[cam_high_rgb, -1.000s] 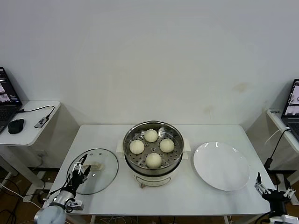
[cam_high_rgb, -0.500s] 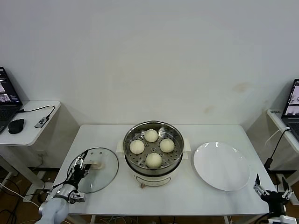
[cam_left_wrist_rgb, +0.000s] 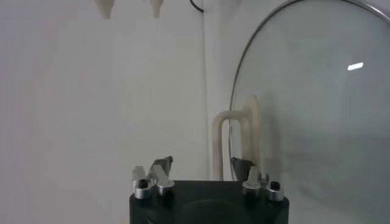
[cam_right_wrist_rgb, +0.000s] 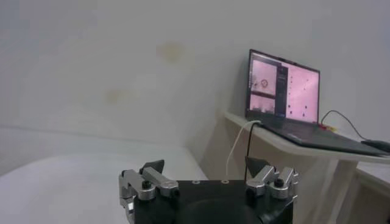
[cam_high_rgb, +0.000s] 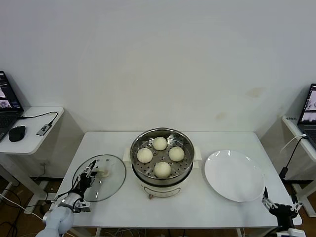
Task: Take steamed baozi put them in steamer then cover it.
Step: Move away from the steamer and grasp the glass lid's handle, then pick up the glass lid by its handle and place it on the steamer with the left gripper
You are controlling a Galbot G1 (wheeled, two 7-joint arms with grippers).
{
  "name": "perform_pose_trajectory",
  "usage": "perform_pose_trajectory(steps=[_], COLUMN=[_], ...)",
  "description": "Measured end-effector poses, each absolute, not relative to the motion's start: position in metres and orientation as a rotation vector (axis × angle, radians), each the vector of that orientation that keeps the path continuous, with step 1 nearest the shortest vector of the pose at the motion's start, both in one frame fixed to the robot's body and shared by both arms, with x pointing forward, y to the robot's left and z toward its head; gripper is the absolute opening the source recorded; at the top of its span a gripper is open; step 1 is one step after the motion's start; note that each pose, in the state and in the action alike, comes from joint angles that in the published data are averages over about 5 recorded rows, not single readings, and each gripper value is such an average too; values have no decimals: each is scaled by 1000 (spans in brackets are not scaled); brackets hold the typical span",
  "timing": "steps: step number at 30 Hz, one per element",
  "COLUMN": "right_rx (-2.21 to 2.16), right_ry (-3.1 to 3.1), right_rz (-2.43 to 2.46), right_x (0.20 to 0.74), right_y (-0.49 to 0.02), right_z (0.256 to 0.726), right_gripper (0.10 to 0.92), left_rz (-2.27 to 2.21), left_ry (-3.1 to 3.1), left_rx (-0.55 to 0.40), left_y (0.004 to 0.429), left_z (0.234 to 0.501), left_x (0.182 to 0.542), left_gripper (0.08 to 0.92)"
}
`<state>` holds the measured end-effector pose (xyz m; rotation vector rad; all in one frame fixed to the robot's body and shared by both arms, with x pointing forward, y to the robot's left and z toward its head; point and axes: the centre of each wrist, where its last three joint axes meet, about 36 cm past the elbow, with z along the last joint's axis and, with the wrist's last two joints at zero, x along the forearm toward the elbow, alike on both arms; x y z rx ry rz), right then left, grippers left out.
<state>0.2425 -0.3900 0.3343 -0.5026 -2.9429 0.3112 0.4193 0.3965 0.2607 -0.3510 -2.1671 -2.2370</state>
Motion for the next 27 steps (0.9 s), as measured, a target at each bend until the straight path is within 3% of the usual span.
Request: perform_pose_trajectory(steps=[12,20,27], right_rx=[-477,-458,-423], right_ry=[-2936,-2939,-2948], right_rz=[319,331,351], right_x=[240,239,239], right_y=[-385,-381,-377], right_z=[330,330,331], right_gripper=[823,823,823], left_rz=[-2179,-2170,-2223], left_ry=[-2223,-2270,-2265], left_rx=[-342,-271,-178], left_y=[393,395,399], left_z=[249,250,273], left_x=[422,414,403], left_gripper=[154,138,138])
